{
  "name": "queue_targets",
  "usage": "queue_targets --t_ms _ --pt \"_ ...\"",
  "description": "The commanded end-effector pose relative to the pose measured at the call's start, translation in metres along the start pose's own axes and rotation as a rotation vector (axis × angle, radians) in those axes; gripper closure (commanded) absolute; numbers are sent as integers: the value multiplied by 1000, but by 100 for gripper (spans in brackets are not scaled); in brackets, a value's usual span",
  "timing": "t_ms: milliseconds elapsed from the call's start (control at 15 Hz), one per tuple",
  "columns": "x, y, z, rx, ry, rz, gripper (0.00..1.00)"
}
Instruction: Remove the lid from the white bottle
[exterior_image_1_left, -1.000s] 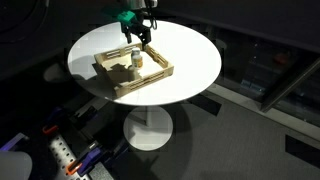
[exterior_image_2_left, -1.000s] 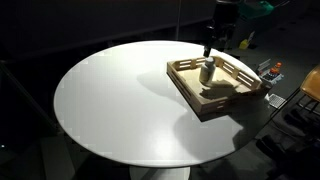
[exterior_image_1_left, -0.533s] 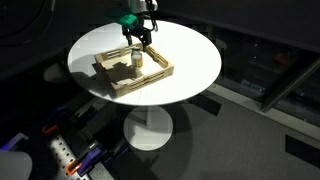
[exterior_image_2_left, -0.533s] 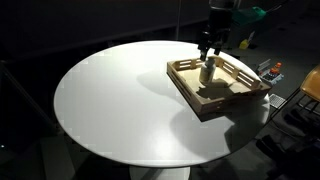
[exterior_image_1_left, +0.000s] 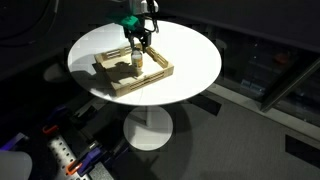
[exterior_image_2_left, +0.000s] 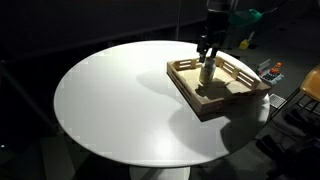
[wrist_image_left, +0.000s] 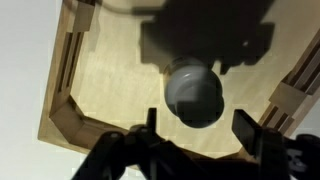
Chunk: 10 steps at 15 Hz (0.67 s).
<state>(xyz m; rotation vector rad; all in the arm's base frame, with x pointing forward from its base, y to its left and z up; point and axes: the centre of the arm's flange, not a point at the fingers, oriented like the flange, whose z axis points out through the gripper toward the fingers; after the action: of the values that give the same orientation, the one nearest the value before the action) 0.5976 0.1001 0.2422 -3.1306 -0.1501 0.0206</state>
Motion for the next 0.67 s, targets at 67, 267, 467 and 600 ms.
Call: queue_targets --t_ms 67,267,467,600 --pt "10 -3 -4 -22 13 -4 27" --pt "10 -5 -7 -27 18 -13 28" --pt "10 -6 -8 -33 20 -23 36" --pt "10 -7 -8 -33 19 -23 40"
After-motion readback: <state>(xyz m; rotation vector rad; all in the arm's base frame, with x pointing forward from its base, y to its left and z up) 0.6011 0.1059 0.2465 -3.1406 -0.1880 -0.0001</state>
